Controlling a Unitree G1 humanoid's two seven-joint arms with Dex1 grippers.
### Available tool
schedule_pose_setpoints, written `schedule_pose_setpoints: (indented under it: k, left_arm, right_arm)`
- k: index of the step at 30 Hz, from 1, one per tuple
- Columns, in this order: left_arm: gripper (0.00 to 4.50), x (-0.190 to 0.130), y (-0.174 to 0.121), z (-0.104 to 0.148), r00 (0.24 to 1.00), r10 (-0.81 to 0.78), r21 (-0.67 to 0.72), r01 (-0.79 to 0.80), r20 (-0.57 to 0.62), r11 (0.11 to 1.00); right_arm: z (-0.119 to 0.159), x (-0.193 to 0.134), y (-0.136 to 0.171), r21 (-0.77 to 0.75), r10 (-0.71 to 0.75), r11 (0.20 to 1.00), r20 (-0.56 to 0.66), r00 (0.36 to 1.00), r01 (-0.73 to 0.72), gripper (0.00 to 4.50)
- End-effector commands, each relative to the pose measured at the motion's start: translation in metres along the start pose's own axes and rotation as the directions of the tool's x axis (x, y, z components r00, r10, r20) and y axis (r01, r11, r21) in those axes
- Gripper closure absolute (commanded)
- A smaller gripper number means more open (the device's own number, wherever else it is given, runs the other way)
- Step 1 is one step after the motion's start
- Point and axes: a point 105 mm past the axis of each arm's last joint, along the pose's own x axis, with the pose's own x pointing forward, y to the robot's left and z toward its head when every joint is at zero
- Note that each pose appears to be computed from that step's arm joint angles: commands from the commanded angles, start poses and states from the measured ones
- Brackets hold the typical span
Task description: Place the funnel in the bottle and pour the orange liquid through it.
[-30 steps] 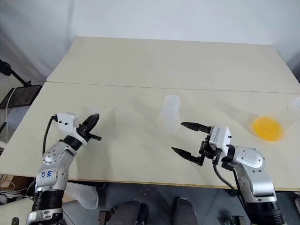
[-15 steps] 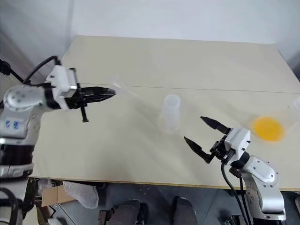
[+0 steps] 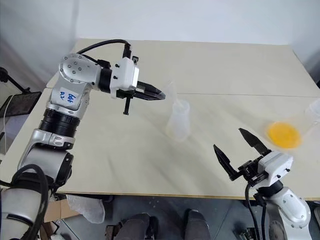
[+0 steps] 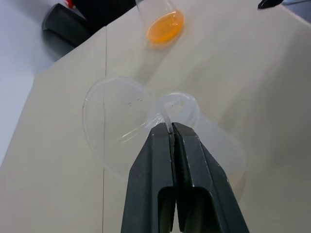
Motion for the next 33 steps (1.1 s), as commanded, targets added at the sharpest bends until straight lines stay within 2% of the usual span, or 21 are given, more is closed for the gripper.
schedule_pose_setpoints:
  k: [1, 6, 9, 17, 21, 25, 28, 30, 33]
  left_arm:
    - [4.45, 0.008, 0.004, 0.009, 0.999, -0.031, 0.089, 0.032, -0.009, 0.996]
    - [4.45, 0.024, 0.001, 0.010, 0.996, -0.083, 0.135, 0.086, -0.025, 0.987]
    - [3.82, 0.033, 0.001, 0.017, 0.996, -0.090, 0.153, 0.090, -0.006, 0.984]
    - [1.26, 0.042, 0.002, 0.025, 0.994, -0.087, 0.111, 0.080, 0.060, 0.991]
    - [0.03, 0.032, 0.002, 0.018, 0.991, -0.054, -0.005, 0.055, 0.119, 0.998]
    - [0.03, 0.007, -0.003, -0.003, 0.980, 0.053, -0.216, -0.010, 0.194, 0.976]
    - [0.03, -0.024, 0.004, -0.027, 0.934, 0.290, -0.405, -0.186, 0.211, 0.895]
    - [0.03, -0.043, 0.001, -0.031, 0.895, 0.380, -0.454, -0.244, 0.236, 0.857]
    - [0.03, -0.056, -0.035, -0.045, 0.910, 0.352, -0.463, -0.221, 0.219, 0.859]
  right_arm:
    - [0.014, 0.001, 0.004, -0.038, -0.008, 0.999, 0.047, 0.999, 0.009, 0.00]
    - [0.017, -0.001, 0.002, -0.052, -0.025, 0.998, 0.047, 0.999, 0.028, 0.00]
    - [0.017, -0.001, 0.003, -0.054, -0.029, 0.998, 0.047, 0.999, 0.031, 0.00]
    - [0.016, 0.001, 0.007, -0.059, -0.031, 0.998, 0.043, 0.999, 0.033, 0.00]
    - [0.017, 0.001, 0.004, -0.070, -0.054, 0.996, 0.048, 0.997, 0.057, 0.00]
    - [0.019, -0.010, -0.009, -0.079, -0.150, 0.985, 0.055, 0.987, 0.154, 0.00]
    - [0.027, -0.033, -0.030, -0.084, -0.297, 0.949, 0.074, 0.952, 0.302, 0.00]
    - [0.031, -0.052, -0.041, -0.105, -0.386, 0.914, 0.076, 0.920, 0.392, 0.00]
    - [0.029, -0.085, -0.047, -0.158, -0.505, 0.849, 0.037, 0.862, 0.504, 0.00]
